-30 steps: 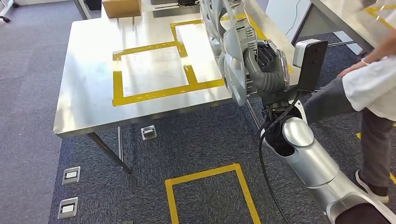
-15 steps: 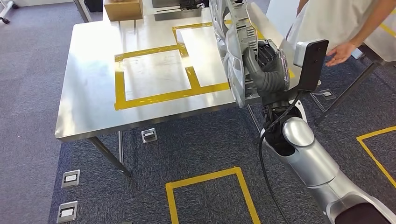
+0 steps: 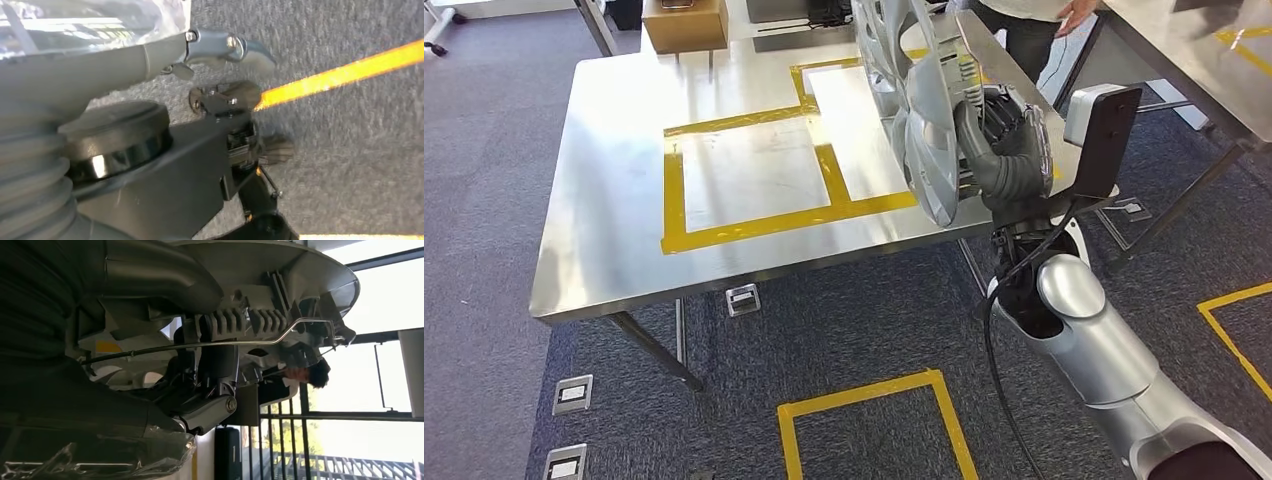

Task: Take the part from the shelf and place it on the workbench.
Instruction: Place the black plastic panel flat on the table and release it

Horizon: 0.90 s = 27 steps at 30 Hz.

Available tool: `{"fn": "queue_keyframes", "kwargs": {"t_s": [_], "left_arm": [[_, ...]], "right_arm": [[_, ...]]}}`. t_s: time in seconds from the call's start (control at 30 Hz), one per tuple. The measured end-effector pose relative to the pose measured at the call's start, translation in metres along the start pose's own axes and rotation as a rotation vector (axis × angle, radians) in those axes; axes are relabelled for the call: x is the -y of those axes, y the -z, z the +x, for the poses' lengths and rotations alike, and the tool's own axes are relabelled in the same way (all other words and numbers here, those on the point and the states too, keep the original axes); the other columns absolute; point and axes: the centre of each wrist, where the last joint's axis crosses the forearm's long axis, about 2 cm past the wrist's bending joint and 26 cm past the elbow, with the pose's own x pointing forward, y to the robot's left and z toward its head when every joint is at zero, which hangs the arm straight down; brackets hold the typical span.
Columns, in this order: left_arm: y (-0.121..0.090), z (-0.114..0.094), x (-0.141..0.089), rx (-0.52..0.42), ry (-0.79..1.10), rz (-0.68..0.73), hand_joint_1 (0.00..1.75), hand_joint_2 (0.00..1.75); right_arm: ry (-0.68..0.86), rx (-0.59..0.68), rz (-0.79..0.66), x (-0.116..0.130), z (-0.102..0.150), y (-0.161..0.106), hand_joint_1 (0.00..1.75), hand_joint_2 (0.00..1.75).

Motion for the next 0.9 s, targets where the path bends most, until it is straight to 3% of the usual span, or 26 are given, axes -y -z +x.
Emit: {"fn": "queue_keyframes", "kwargs": {"t_s": [0.9], "left_arm": [[-0.0007,-0.0030,-0.0020,-0.009,0.013,0.007,0.00,1.75]], "right_arm": [[0.005,-0.022,-0.001,0.0001,-0.0063,-0.0088,1.75,1.75]]}}
